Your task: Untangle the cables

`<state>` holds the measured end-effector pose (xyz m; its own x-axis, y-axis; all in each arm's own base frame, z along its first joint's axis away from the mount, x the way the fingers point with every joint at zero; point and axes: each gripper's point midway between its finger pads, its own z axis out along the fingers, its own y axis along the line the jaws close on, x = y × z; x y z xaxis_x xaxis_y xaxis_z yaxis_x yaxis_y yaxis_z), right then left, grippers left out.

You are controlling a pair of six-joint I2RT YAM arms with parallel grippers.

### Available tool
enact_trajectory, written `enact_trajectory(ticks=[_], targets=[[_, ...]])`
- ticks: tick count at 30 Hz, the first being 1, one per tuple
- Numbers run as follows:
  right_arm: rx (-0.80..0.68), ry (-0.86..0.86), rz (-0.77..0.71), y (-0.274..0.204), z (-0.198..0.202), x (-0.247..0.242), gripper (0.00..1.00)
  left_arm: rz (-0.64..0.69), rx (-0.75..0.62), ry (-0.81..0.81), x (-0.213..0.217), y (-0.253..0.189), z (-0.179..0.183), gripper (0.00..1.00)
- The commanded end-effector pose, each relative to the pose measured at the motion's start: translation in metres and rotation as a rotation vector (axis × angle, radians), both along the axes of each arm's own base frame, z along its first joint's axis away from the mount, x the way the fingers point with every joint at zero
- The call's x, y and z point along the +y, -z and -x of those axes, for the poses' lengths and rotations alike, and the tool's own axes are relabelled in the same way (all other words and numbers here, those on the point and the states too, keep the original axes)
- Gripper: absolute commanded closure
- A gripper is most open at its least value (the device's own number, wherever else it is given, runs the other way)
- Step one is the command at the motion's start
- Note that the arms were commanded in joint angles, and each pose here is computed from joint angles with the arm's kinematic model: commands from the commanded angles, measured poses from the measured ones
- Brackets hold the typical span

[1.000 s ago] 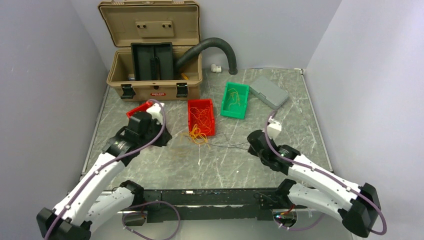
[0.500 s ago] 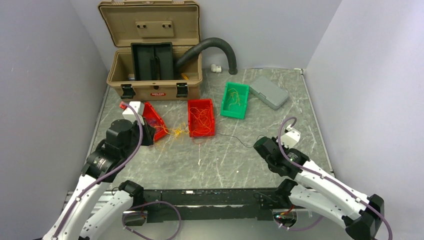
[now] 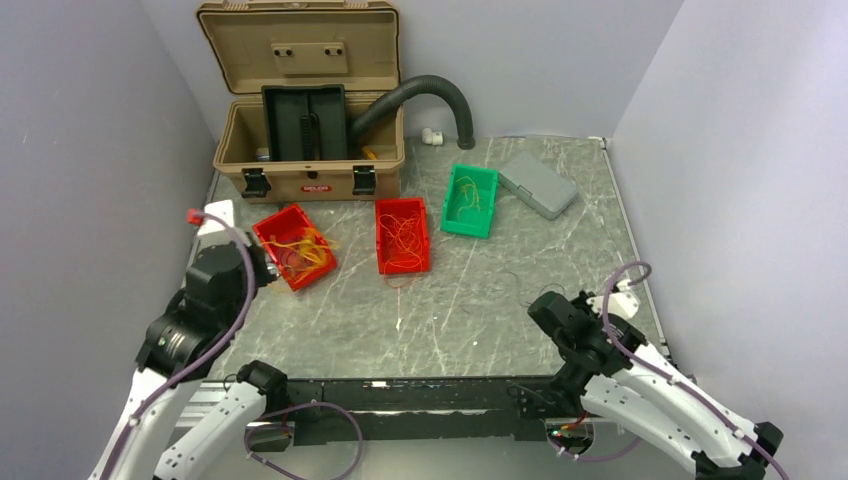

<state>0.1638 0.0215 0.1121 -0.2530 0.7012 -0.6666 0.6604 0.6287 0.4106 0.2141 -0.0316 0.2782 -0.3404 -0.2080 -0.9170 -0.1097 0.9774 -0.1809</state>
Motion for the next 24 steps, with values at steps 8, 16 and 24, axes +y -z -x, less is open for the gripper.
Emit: enact_trajectory(ticks=[8,16,24], targets=[[-0.064,-0.253,0.094,-0.029,-0.029,0.034,1.00,0.003,-0.306,0.088,0.005,-0.071,0.020,1.00],[-0.227,-0.698,0.065,-0.058,-0.047,0.109,0.83,0.041,-0.295,0.577,-0.081,-0.086,0.028,1.00],[-0.282,-1.231,0.146,-0.091,-0.045,0.192,0.05,0.180,-0.236,0.999,-0.156,-0.095,0.039,1.00]])
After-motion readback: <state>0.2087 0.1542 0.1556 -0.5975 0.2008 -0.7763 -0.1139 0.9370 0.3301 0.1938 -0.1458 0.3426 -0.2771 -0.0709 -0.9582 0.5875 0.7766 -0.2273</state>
